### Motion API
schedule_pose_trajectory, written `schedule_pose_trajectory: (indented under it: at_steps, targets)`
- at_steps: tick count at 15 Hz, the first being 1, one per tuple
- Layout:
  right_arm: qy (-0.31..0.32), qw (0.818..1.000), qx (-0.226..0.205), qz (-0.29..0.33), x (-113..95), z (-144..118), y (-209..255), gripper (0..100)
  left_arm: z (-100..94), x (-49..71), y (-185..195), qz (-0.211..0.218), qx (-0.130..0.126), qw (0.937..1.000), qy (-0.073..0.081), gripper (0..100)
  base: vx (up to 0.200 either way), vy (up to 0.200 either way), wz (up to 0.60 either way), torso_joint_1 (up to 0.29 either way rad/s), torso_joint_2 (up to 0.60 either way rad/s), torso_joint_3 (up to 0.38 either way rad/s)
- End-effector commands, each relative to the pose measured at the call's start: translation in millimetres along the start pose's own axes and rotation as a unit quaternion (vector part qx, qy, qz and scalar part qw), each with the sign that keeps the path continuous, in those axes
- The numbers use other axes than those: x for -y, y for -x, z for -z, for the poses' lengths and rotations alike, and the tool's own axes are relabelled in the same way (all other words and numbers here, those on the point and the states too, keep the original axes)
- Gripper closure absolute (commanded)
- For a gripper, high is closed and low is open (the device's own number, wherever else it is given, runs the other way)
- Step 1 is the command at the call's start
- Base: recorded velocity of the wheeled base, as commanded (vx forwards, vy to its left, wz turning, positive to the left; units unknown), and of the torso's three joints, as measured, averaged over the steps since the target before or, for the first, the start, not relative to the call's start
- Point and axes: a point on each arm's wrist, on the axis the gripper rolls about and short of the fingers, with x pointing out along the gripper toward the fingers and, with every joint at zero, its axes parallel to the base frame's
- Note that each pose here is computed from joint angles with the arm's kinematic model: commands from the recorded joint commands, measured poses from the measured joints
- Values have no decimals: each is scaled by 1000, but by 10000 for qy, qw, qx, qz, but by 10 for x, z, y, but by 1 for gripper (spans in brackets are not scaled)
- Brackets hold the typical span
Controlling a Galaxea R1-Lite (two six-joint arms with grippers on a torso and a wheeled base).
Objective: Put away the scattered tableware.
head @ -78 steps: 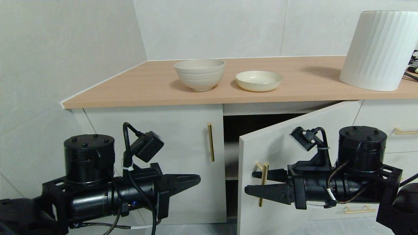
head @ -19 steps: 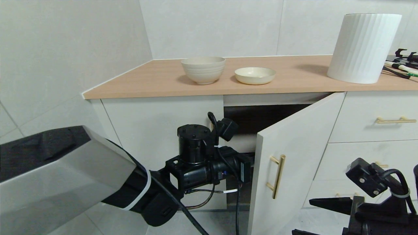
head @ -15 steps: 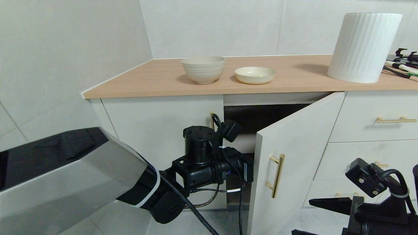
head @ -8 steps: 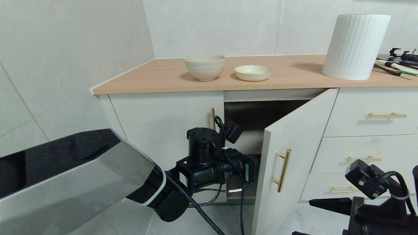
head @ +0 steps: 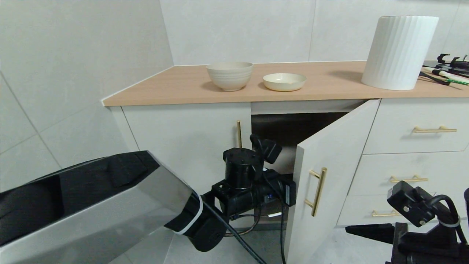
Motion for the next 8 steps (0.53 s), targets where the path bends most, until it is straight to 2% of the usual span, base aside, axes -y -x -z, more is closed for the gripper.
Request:
schedule_pose_trajectory:
  at_steps: [1,2,3,4,5,6,7,8]
  targets:
    - [65,9999,5,-150,-49,31,32,0,80,283,-48,538,-6,9985,-31,100,0,0,0,0,0,0]
    - [114,9994,5,-342,-86,66,65,0,149,491,-29,1043,-90,9945,73,100,0,0,0,0,0,0]
    - [194,9965,64,-813,-147,94,158,0,213,755,123,1928,-305,9802,343,100,0,0,0,0,0,0]
    - [260,9912,159,-1290,-181,120,268,0,240,872,278,2610,-506,9625,542,100,0,0,0,0,0,0]
    - [325,9853,276,-1654,-207,118,356,0,229,867,306,2799,-463,9574,533,100,0,0,0,0,0,0]
    - [340,9834,313,-1753,-210,114,383,0,213,826,292,2717,-409,9600,536,100,0,0,0,0,0,0]
    - [338,9834,339,-1751,-206,108,393,0,166,644,243,2480,-303,9667,555,100,0,0,0,0,0,0]
    - [338,9834,339,-1751,-206,104,391,0,162,572,228,2367,-305,9693,586,100,0,0,0,0,0,0]
